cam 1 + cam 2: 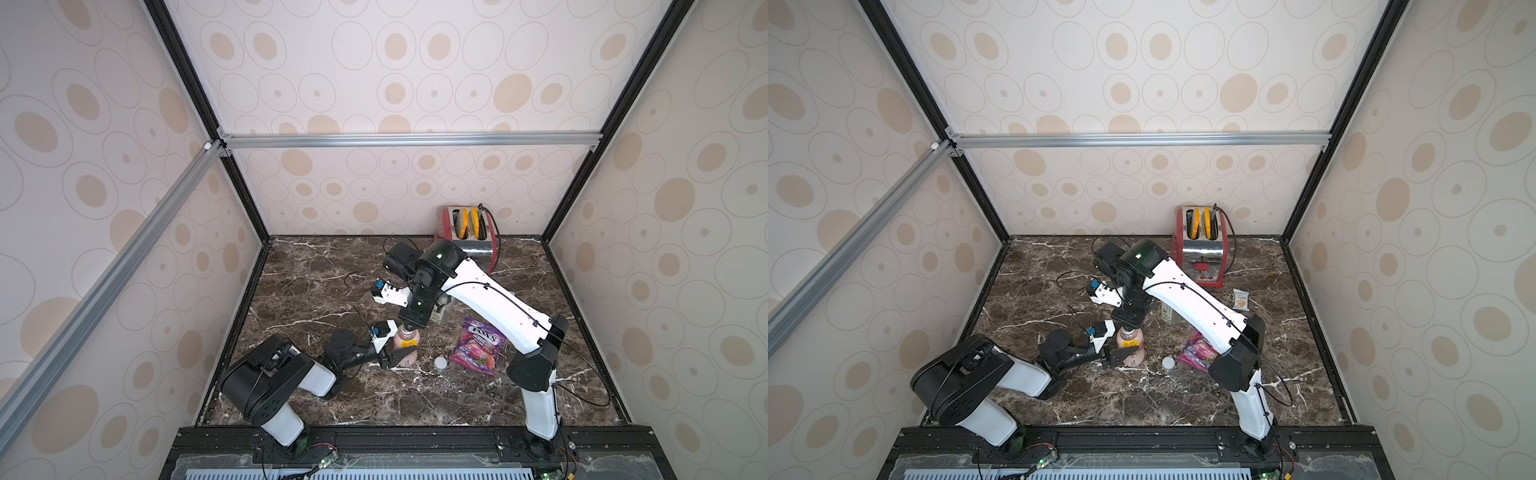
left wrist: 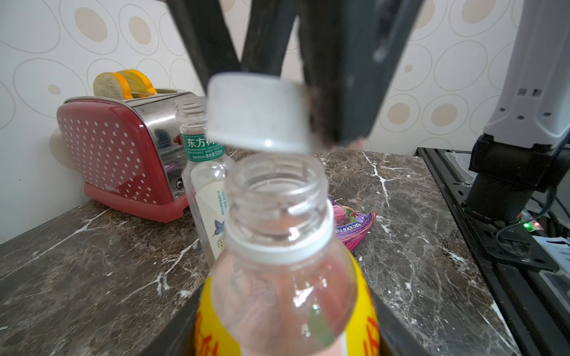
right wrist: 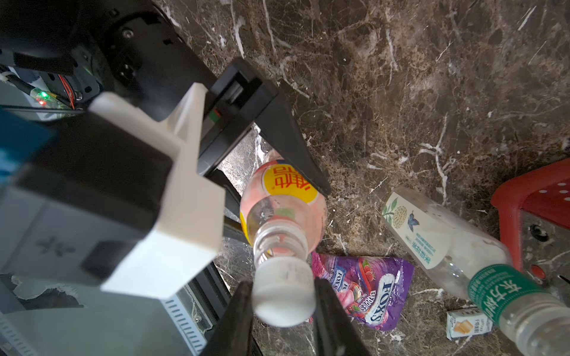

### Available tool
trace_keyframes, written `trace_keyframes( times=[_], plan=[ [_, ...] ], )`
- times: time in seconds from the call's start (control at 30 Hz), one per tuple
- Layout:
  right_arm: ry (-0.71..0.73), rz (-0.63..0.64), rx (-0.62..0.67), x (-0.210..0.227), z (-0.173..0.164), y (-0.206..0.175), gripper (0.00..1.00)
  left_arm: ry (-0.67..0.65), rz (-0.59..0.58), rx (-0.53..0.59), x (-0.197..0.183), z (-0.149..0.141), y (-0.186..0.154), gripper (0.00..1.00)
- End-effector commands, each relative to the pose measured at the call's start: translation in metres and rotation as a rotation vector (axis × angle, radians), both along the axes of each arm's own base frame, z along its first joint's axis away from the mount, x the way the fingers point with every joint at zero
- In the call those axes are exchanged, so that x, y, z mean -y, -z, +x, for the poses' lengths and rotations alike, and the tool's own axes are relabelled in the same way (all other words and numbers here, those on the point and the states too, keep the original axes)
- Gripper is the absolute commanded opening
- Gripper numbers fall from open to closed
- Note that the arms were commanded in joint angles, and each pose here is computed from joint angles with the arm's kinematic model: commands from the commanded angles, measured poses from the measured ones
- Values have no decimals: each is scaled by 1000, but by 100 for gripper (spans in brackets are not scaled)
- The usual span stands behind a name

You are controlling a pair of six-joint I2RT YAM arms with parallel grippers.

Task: Screw on the bottle caps
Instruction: Screw the bottle cap onto the plastic bottle.

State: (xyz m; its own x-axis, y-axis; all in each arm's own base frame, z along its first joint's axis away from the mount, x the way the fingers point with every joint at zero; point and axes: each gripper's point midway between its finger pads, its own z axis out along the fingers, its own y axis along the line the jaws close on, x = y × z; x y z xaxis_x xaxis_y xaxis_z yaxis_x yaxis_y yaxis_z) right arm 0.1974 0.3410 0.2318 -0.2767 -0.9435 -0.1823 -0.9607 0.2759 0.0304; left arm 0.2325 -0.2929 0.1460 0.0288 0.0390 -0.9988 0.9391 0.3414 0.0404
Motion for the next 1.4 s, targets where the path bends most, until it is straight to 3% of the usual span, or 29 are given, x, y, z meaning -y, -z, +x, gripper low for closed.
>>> trace_keyframes(
  times=[0.0, 0.57, 1.37],
  plan=[
    [-13, -58, -28, 5, -7, 11, 29, 43, -16, 18, 10, -5, -6, 62],
    [1, -140, -28, 21, -8, 22, 30, 57, 12, 11, 19, -6, 2, 67],
    [-10, -105, -23, 22, -18, 10, 31, 44, 33, -20, 21, -1, 10, 69]
  ],
)
